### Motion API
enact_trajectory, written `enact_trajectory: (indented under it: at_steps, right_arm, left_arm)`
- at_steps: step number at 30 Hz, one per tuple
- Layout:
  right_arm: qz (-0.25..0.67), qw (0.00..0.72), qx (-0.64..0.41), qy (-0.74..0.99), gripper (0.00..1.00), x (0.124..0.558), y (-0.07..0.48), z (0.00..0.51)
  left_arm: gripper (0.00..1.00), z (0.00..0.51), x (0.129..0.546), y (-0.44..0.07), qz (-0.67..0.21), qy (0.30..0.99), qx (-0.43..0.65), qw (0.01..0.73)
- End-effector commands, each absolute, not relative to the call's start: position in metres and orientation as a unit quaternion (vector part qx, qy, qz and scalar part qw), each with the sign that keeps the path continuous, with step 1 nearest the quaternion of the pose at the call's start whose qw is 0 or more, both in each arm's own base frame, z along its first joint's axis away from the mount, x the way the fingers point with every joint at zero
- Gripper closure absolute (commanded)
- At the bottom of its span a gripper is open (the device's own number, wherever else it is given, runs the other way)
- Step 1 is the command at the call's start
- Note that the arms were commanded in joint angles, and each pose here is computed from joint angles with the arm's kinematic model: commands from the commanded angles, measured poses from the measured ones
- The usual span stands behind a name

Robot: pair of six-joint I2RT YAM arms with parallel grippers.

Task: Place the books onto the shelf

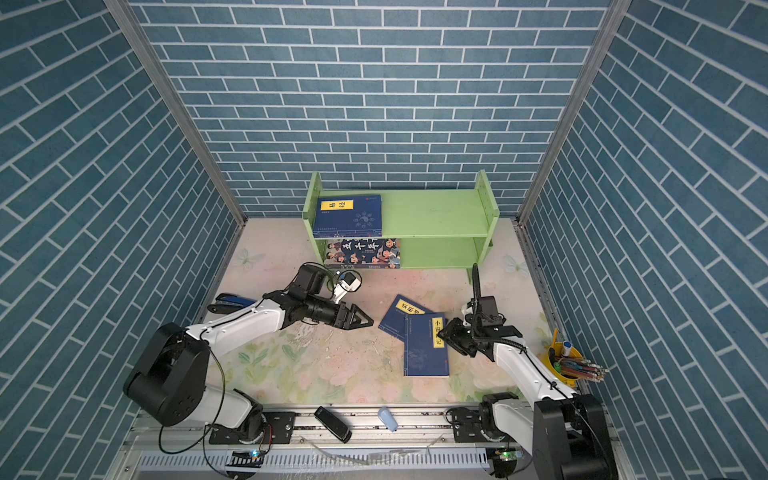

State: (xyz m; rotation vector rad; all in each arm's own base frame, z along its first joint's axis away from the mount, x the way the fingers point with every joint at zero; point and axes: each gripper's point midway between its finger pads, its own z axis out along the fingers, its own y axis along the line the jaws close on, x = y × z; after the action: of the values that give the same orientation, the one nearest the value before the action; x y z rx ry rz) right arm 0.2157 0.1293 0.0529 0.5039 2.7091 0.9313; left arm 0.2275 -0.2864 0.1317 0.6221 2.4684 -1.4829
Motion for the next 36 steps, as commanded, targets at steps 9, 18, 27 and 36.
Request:
enact_trajectory:
  at_steps: [9,18,27,36]
  right_arm:
    - [0.349,0.137,0.17,0.911,0.66,0.208,0.156,0.05]
    - [0.263,0.129,0.166,0.942,0.6,0.19,0.131,0.038]
    - [0.322,0.087,0.152,0.93,0.6,0.171,0.149,0.032]
    - [0.359,0.067,0.136,0.921,0.63,0.164,0.162,0.034]
  left_arm:
    - [0.02,0.112,0.217,-0.29,-0.51,0.828,0.211,0.1]
    - [0.02,0.089,0.207,-0.292,-0.503,0.838,0.201,0.065]
    - [0.04,0.075,0.194,-0.302,-0.507,0.835,0.214,0.031]
    - [0.05,0.063,0.206,-0.304,-0.485,0.844,0.226,0.041]
